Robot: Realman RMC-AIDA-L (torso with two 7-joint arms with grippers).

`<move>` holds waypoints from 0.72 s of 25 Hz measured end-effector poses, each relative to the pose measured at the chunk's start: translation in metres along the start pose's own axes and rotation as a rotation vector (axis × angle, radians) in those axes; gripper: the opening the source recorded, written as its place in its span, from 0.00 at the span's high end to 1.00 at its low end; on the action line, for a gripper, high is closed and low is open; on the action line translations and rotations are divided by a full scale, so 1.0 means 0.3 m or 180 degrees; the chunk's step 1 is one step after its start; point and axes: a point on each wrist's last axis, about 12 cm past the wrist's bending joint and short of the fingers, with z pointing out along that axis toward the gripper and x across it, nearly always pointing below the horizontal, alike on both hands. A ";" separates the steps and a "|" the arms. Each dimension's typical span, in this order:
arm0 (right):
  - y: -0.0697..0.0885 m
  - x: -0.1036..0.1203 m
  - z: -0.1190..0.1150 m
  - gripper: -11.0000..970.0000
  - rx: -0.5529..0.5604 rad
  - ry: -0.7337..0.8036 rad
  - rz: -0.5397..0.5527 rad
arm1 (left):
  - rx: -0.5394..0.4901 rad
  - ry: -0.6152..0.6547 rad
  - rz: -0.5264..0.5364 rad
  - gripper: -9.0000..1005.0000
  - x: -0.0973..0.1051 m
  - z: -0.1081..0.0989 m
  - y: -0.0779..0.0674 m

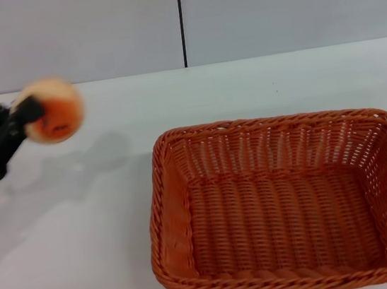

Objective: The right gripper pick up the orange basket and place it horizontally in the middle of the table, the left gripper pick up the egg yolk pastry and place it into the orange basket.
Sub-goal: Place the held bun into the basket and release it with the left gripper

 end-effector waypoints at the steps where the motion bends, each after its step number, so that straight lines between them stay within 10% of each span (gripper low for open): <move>1: 0.001 0.001 0.001 0.45 -0.0002 0.0000 0.0003 | 0.0073 -0.0012 -0.0009 0.94 -0.001 0.022 -0.006; 13: 0.013 0.028 0.015 0.45 -0.0022 0.0004 0.0110 | 0.1127 0.0592 -0.0019 0.92 0.087 0.405 -0.094; 18: 0.016 0.035 0.011 0.45 -0.0030 0.0036 0.0121 | 0.0963 0.0495 -0.0041 0.91 0.079 0.406 -0.075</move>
